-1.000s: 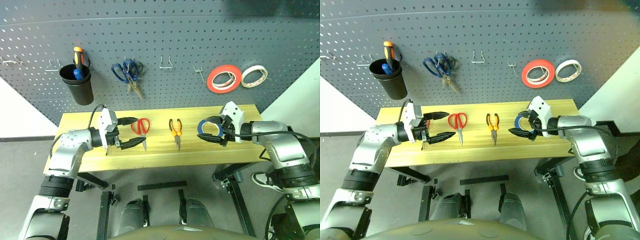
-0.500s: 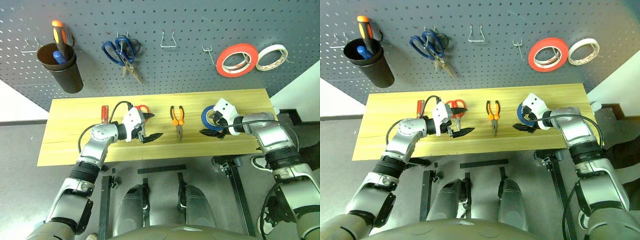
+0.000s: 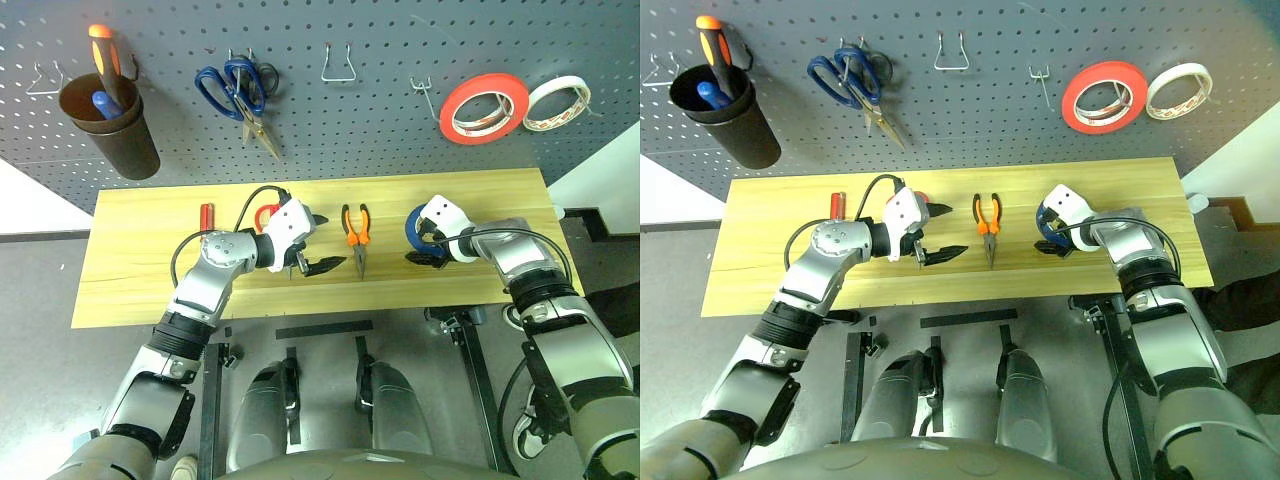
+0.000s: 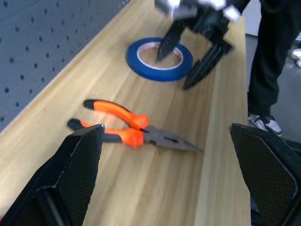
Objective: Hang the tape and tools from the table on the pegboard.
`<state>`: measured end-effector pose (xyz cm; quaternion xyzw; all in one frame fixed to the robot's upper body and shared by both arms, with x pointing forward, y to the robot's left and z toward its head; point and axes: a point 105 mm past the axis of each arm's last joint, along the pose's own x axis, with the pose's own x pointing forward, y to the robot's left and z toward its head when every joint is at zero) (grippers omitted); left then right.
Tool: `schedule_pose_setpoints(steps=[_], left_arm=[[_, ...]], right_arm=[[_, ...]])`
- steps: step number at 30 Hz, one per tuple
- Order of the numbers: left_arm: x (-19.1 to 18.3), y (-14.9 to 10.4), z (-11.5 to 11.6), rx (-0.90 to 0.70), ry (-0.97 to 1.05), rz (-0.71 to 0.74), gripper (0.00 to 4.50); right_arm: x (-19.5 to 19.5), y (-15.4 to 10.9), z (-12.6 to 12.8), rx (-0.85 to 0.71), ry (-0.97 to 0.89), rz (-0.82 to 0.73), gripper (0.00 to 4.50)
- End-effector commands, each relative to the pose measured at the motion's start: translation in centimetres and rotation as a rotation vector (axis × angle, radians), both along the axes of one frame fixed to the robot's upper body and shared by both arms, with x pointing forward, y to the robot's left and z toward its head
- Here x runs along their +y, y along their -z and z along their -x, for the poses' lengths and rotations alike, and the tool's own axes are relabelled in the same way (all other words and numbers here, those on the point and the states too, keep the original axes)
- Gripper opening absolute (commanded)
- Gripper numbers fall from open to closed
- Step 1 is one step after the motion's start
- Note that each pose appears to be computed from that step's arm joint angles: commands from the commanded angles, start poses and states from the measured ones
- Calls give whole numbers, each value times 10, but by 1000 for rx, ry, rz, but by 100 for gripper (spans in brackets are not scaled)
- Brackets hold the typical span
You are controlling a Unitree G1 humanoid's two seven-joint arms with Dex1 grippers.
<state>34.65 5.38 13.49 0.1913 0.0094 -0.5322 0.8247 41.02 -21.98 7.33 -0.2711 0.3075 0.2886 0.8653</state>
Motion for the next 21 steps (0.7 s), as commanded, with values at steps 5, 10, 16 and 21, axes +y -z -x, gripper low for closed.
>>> schedule_pose_setpoints(steps=[5, 10, 16, 21], left_arm=[[5, 2, 18, 36, -2, 3, 450], [11, 1, 19, 43, -22, 3, 450], [17, -9, 20, 22, -15, 43, 450], [25, -24, 34, -6, 43, 145, 450]], right_arm=[[-3, 17, 12, 90, -61, 97, 304], [-3, 15, 12, 102, -48, 94, 146], [-3, -2, 8, 78, -47, 57, 69], [4, -36, 17, 15, -103, -53, 69]])
